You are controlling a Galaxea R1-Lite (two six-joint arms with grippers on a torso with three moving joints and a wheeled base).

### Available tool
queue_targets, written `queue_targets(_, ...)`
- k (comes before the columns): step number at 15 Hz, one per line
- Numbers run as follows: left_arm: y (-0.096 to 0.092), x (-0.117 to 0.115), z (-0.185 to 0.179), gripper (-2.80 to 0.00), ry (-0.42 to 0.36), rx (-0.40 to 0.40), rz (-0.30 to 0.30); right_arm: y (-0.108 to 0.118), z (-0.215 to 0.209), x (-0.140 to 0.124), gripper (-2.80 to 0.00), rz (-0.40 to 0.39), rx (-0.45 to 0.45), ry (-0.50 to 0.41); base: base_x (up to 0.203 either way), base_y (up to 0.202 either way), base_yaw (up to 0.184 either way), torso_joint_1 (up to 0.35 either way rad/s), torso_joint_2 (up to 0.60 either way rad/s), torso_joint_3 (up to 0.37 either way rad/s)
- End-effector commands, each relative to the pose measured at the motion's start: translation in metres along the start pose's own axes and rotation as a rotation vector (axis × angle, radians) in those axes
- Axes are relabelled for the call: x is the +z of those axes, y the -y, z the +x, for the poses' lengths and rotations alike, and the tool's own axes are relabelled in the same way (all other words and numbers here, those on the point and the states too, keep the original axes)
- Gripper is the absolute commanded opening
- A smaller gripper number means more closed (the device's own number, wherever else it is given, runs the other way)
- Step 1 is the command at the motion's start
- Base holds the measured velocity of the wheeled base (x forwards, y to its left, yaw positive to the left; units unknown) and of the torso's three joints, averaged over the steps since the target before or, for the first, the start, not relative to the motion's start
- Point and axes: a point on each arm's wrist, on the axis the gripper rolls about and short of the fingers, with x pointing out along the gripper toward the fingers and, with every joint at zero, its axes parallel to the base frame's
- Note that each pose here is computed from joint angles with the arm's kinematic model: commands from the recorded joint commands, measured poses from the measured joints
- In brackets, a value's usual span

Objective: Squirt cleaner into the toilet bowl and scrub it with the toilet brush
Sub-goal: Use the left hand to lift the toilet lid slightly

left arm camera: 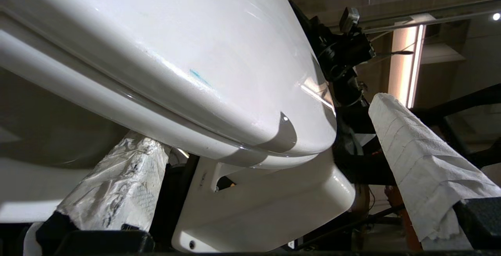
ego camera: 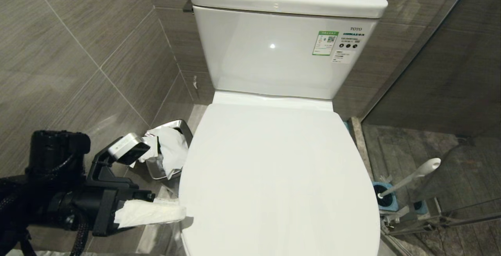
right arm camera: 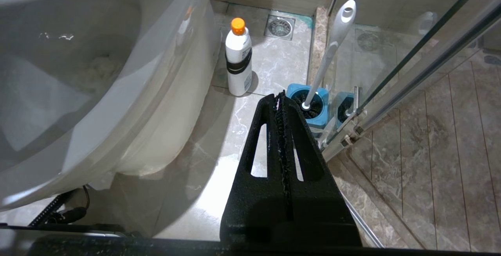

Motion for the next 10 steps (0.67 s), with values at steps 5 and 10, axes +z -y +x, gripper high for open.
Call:
queue_targets(5, 0.018, 0.018, -0.004, 0.00, 0.028, -0.008, 0.032, 0.000, 0.000, 0.000, -2.80, 0.000, 0.001, -0.002, 0.000, 0.000, 0.000, 0.000, 0.00, 0.000)
queue_targets(10, 0.036, 0.045, -0.006, 0.00, 0.055, -0.021, 0.038, 0.000, 0.000, 0.000, -2.80, 0.000, 0.001, -0.002, 0.000, 0.000, 0.000, 0.000, 0.00, 0.000)
